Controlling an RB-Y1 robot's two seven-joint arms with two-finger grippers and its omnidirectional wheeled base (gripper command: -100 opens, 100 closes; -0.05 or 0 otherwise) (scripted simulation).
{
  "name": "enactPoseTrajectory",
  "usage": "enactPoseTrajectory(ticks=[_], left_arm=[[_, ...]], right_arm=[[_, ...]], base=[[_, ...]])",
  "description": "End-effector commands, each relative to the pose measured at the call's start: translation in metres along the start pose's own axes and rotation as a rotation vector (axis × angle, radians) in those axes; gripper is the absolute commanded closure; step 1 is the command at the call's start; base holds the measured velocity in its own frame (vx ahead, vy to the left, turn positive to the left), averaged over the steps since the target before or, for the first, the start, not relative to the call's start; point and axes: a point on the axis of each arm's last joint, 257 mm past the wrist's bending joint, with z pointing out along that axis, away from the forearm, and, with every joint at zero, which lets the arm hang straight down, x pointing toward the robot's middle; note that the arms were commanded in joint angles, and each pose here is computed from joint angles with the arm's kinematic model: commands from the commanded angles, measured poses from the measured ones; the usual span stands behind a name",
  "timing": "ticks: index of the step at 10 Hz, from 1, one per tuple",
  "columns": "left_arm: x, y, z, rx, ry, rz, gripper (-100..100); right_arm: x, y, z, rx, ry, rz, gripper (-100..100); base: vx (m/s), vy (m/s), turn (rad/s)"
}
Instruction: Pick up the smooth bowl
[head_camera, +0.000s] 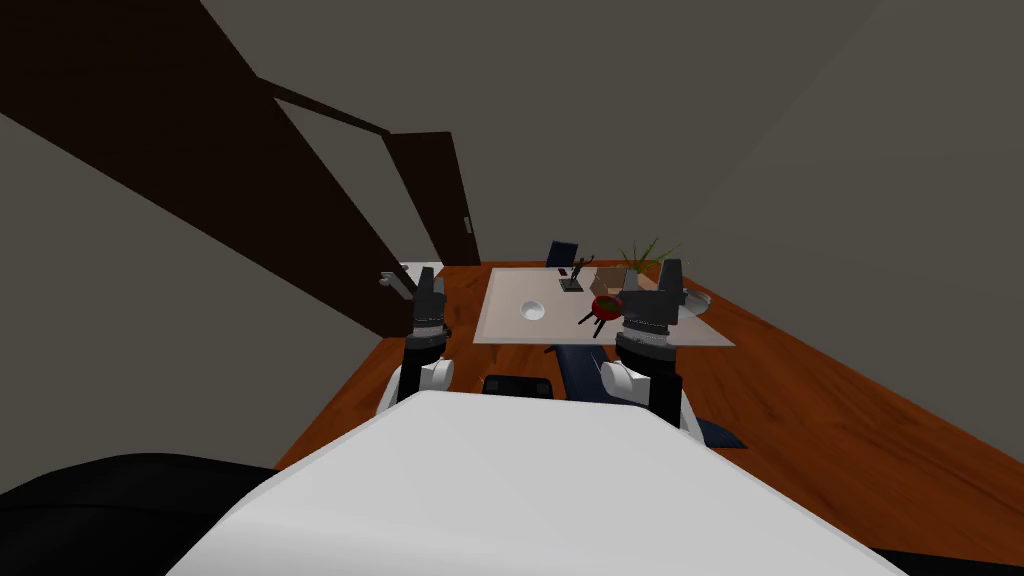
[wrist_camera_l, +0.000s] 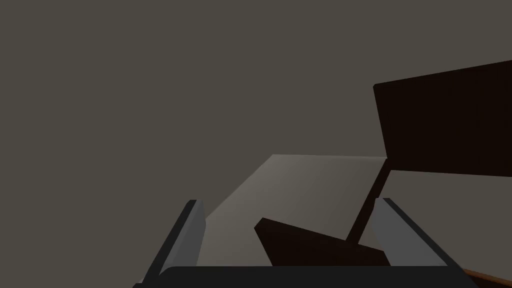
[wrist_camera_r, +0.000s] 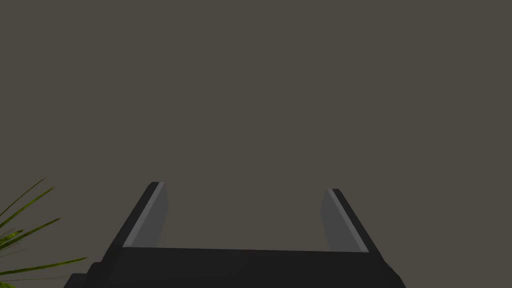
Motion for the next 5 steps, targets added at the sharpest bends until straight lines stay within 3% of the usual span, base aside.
enactPoseTrajectory(ticks=[1, 5], left_arm=[[0.0, 0.0, 0.0, 0.0, 0.0, 0.0, 0], [0.0, 0.0, 0.0, 0.0, 0.0, 0.0, 0]], right_arm=[[0.005, -0.004, -0.003, 0.008, 0.045, -0.046, -100], [0.017, -0.027, -0.018, 0.054, 0.141, -0.17, -100]], base=[[-0.015, -0.009, 0.051], [-0.051, -0.024, 0.088]])
